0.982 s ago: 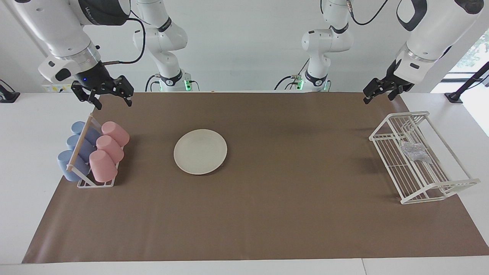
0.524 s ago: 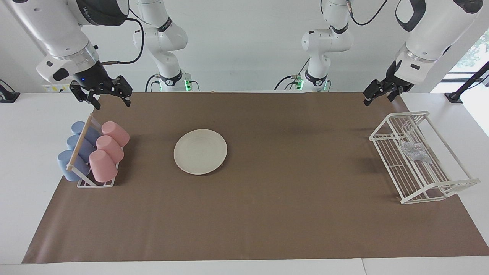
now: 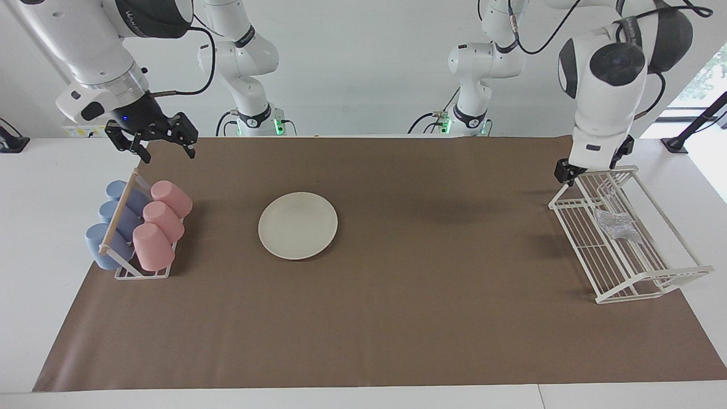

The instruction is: Wipe plate with sponge

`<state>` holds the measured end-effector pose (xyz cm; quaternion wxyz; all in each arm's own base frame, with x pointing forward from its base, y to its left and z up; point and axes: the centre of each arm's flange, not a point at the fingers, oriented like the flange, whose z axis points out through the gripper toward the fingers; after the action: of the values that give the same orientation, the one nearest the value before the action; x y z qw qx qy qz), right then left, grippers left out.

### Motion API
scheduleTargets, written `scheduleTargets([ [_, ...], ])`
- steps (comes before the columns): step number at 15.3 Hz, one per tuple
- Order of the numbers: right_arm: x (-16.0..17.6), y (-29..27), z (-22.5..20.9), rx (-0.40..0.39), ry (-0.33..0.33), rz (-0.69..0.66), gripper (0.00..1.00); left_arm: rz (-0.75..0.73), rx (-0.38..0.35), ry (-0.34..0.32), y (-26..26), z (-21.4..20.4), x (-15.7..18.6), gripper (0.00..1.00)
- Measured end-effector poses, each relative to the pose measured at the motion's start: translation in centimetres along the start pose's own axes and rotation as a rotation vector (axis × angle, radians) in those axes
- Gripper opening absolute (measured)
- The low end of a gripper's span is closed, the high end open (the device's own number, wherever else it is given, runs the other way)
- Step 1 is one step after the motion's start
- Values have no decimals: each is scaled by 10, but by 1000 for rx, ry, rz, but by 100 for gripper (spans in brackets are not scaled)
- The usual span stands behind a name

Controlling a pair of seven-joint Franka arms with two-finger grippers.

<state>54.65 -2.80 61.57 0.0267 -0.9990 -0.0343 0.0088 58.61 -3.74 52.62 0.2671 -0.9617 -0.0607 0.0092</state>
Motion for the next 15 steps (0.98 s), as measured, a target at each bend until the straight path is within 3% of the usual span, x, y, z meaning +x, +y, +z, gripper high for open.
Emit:
scheduleTargets([
  [5, 0, 0, 5, 1, -10, 109, 100, 18, 232, 45, 41, 72, 39, 100],
  [7, 0, 0, 7, 0, -14, 187, 100, 33, 294, 57, 51, 91, 47, 100],
  [13, 0, -2, 8, -2, -17, 486, 100, 53, 331, 89, 57, 101, 54, 100],
  [15, 0, -8, 9, -4, -19, 614, 100, 55, 340, 98, 56, 102, 56, 95],
])
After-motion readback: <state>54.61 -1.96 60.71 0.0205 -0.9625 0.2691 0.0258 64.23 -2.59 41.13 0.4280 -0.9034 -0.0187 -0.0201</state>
